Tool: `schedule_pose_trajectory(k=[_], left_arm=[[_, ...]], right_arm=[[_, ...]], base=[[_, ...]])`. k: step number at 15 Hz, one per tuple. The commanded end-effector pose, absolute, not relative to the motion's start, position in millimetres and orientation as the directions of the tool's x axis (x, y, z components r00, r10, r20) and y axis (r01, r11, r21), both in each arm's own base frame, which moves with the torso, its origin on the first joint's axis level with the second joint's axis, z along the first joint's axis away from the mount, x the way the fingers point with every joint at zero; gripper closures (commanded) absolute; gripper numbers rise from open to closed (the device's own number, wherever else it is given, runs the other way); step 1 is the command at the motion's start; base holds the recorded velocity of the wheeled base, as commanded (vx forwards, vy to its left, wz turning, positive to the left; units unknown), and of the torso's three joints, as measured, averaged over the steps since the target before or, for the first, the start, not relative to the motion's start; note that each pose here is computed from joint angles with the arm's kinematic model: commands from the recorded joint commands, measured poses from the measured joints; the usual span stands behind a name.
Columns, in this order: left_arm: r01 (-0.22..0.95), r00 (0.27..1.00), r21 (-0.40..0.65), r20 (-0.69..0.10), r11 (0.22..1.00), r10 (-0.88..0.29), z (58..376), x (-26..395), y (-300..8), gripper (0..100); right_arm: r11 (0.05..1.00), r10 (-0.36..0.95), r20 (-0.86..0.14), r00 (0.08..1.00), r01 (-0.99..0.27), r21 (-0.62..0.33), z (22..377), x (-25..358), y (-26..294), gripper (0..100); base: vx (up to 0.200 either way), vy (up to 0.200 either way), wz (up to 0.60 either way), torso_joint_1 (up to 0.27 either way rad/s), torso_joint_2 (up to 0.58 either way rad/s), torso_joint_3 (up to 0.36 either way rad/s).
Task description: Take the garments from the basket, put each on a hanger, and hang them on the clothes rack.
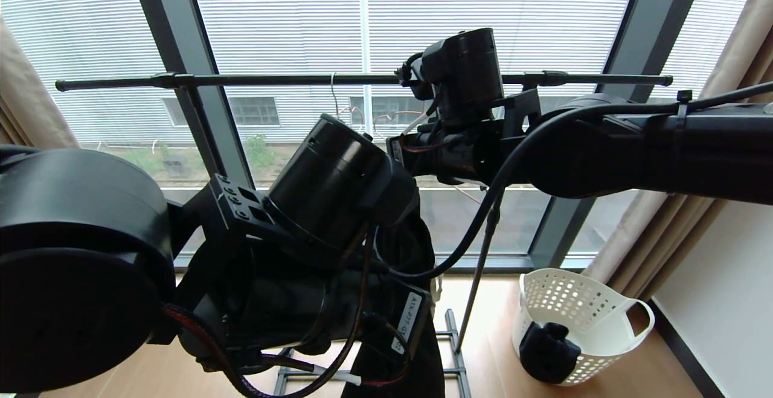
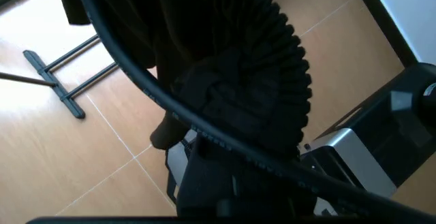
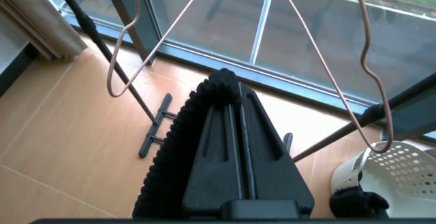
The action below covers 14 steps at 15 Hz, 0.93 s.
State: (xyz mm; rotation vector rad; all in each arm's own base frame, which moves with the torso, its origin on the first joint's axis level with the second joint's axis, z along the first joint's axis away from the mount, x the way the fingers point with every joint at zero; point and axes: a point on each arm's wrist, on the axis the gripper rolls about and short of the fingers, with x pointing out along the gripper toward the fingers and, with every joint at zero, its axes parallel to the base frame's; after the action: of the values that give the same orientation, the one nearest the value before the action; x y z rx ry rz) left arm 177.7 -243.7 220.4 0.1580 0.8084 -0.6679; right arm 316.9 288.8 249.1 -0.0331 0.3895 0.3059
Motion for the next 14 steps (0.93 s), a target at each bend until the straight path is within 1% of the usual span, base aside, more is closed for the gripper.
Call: schedule_pose_trajectory(k=[1, 3, 4, 5, 6, 7, 8, 10, 11, 12, 14], left_arm=[[0.595, 0.502, -0.109, -0.724, 0.796, -0.474, 216.1, 180.4, -241.0, 100], [0.557, 0.509, -0.095, -0.746, 0.825, -0.429, 207.5, 188.3, -229.9, 100], [0.557, 0.509, -0.095, -0.746, 0.825, -0.429, 207.5, 188.3, -229.9, 100], [0.516, 0.517, -0.082, -0.763, 0.853, -0.387, 200.4, 196.2, -217.4, 100], [0.459, 0.560, -0.061, -0.755, 0.887, -0.342, 202.6, 204.7, -204.5, 100], [0.459, 0.560, -0.061, -0.755, 0.887, -0.342, 202.6, 204.7, -204.5, 100], [0.369, 0.610, -0.053, -0.739, 0.928, -0.285, 207.9, 222.7, -183.4, 100], [0.318, 0.662, -0.056, -0.701, 0.947, -0.263, 212.7, 241.6, -170.3, 100], [0.306, 0.677, -0.052, -0.690, 0.951, -0.256, 209.6, 251.2, -169.3, 100], [0.301, 0.688, -0.049, -0.681, 0.953, -0.252, 207.6, 257.0, -169.2, 100], [0.290, 0.709, -0.053, -0.659, 0.956, -0.252, 205.9, 274.8, -174.6, 100]], right_arm=[[0.958, 0.278, -0.380, 0.882, -0.285, 0.039, 250.2, 319.1, 284.3, 100], [0.969, 0.242, -0.390, 0.889, -0.243, 0.045, 261.9, 317.5, 258.2, 100], [0.969, 0.242, -0.390, 0.889, -0.243, 0.045, 261.9, 317.5, 258.2, 100], [0.978, 0.207, -0.391, 0.897, -0.205, 0.049, 271.3, 310.0, 230.8, 100], [0.980, 0.197, -0.396, 0.897, -0.195, 0.045, 277.1, 296.8, 214.2, 100], [0.980, 0.197, -0.396, 0.897, -0.195, 0.045, 277.1, 296.8, 214.2, 100], [0.982, 0.175, -0.434, 0.884, -0.186, 0.017, 272.1, 272.0, 192.1, 100], [0.981, 0.159, -0.481, 0.862, -0.194, -0.024, 259.9, 254.2, 179.4, 100], [0.978, 0.152, -0.500, 0.852, -0.203, -0.048, 253.5, 246.7, 175.4, 100], [0.974, 0.154, -0.516, 0.843, -0.217, -0.064, 248.3, 242.1, 175.4, 100], [0.956, 0.159, -0.544, 0.824, -0.266, -0.123, 241.7, 235.0, 179.0, 100]], base=[[0.000, 0.000, 0.00, 0.000, 0.00, 0.000], [0.000, 0.000, 0.00, 0.000, 0.00, 0.000], [0.000, 0.000, 0.00, 0.000, 0.00, 0.000], [0.000, 0.000, 0.00, 0.000, 0.00, 0.000], [0.000, 0.000, 0.00, 0.000, 0.00, 0.000], [0.000, 0.000, 0.00, 0.000, 0.00, 0.000], [0.000, 0.000, 0.00, 0.000, 0.00, 0.000], [0.000, 0.000, 0.00, 0.000, 0.00, 0.000], [0.000, 0.000, 0.00, 0.000, 0.00, 0.000], [0.000, 0.000, 0.00, 0.000, 0.00, 0.000], [0.000, 0.000, 0.00, 0.000, 0.00, 0.000]])
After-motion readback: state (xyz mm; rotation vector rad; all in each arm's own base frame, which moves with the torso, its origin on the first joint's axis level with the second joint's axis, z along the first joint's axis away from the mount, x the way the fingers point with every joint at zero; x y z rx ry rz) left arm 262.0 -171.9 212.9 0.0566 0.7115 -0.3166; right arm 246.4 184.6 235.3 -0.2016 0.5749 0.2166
